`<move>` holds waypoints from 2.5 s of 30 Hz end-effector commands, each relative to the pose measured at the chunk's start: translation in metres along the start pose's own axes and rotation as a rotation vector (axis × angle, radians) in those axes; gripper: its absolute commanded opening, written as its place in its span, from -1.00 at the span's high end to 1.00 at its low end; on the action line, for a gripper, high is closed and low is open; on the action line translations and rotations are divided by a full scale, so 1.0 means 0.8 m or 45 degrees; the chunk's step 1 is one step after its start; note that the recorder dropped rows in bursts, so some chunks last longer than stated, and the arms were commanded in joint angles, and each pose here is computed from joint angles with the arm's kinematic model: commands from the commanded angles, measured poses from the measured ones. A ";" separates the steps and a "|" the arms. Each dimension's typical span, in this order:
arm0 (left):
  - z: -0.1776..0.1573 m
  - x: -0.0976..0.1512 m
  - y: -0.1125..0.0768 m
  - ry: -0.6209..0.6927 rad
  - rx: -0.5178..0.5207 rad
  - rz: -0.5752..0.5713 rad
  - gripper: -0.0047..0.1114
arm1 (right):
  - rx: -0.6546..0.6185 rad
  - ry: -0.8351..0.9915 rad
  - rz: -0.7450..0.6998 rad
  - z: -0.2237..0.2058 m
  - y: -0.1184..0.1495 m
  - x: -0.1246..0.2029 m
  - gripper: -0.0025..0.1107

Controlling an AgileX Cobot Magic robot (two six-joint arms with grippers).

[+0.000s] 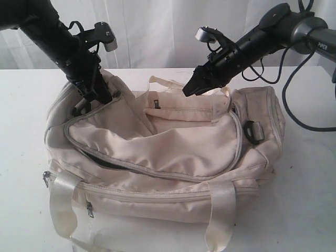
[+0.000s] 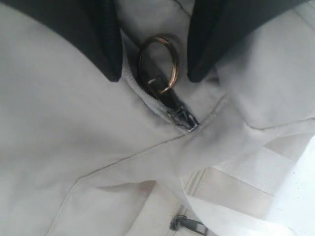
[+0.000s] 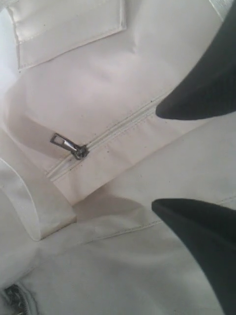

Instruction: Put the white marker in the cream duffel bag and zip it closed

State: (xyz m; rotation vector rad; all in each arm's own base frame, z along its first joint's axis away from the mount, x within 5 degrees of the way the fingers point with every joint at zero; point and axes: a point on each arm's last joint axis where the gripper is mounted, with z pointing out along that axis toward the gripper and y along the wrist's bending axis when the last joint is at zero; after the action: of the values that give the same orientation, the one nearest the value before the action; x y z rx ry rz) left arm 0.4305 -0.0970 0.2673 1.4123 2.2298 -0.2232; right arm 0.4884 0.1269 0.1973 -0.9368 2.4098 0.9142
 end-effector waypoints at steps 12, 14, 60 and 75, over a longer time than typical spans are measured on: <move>0.011 0.008 0.005 0.053 -0.022 0.036 0.10 | -0.006 -0.017 -0.024 -0.006 0.003 -0.004 0.12; 0.023 0.016 -0.001 0.113 0.083 0.026 0.10 | -0.008 -0.016 -0.026 -0.005 0.004 -0.004 0.12; -0.049 0.016 0.014 0.133 -0.246 -0.110 -0.01 | -0.254 -0.047 0.015 0.061 0.075 -0.027 0.12; -0.135 0.087 0.061 -0.131 -0.357 -0.589 0.32 | -0.345 0.127 0.064 0.124 0.173 -0.032 0.12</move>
State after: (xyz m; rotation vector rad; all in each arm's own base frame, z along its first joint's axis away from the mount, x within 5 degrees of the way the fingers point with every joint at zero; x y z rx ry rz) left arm 0.4211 0.0095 0.3287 0.8219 2.3539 -0.0265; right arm 0.4339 0.2675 0.1913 -0.9894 2.4643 1.2446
